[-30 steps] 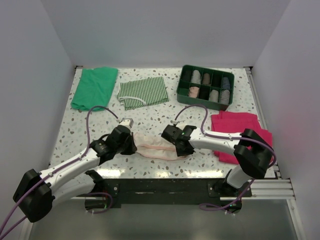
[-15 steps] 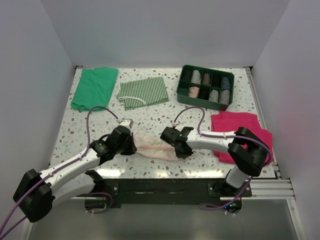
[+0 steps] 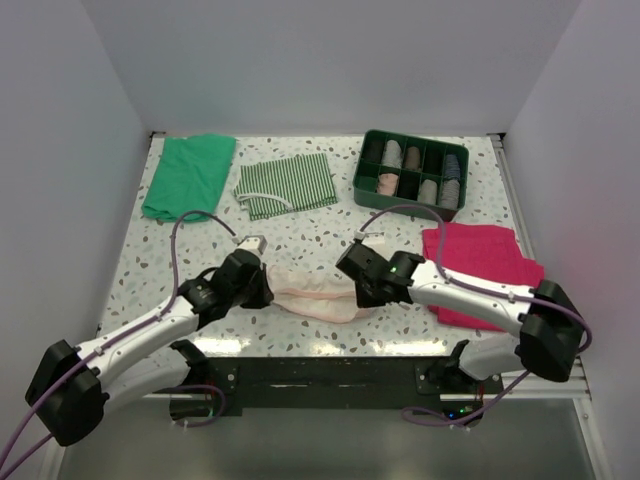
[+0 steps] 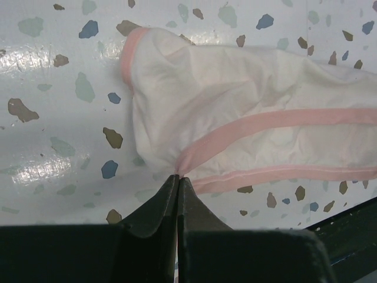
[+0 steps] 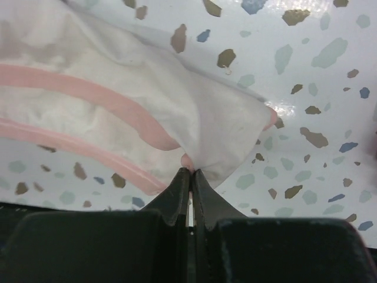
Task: Roll the underwear
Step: Flatten out the underwear at the center of the board.
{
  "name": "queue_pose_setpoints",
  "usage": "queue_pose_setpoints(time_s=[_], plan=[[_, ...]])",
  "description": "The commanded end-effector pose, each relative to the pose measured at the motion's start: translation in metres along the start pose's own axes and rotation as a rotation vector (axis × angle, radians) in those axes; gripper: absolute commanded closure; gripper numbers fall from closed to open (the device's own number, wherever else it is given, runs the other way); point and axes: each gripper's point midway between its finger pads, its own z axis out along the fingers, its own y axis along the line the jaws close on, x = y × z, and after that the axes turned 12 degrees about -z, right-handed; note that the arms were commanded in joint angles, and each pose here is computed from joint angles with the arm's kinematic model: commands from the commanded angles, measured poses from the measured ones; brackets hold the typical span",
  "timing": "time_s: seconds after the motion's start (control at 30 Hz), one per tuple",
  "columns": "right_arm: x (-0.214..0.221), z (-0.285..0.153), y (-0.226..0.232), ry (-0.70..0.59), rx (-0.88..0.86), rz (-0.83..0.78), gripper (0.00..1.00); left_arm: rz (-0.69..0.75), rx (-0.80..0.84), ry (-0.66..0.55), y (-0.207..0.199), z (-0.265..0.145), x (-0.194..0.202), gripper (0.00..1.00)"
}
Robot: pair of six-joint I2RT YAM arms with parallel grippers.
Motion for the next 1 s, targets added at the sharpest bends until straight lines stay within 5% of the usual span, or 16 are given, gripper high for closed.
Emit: queue_pose_setpoints(time_s=[0.0, 0.17, 0.5, 0.8, 0.97], plan=[[-0.022, -0.034, 0.023, -0.068, -0.166, 0.016, 0.99, 0.024, 0.061, -0.082, -0.025, -0.017, -0.029, 0.95], [-0.032, -0.054, 0.034, -0.105, -0.255, 0.026, 1.0, 0.027, 0.072, -0.115, -0.034, -0.03, -0.043, 0.96], [-0.079, -0.16, 0.028, -0.386, -0.468, 0.071, 1.0, 0.013, 0.031, -0.277, -0.052, -0.099, -0.102, 1.0], [-0.064, -0.258, 0.071, -0.39, -0.941, -0.059, 1.0, -0.094, 0.108, -0.331, -0.072, -0.195, -0.127, 1.0], [-0.062, -0.278, 0.066, -0.423, -1.001, -0.03, 1.0, -0.152, 0.11, -0.266, -0.072, -0.223, -0.116, 1.0]])
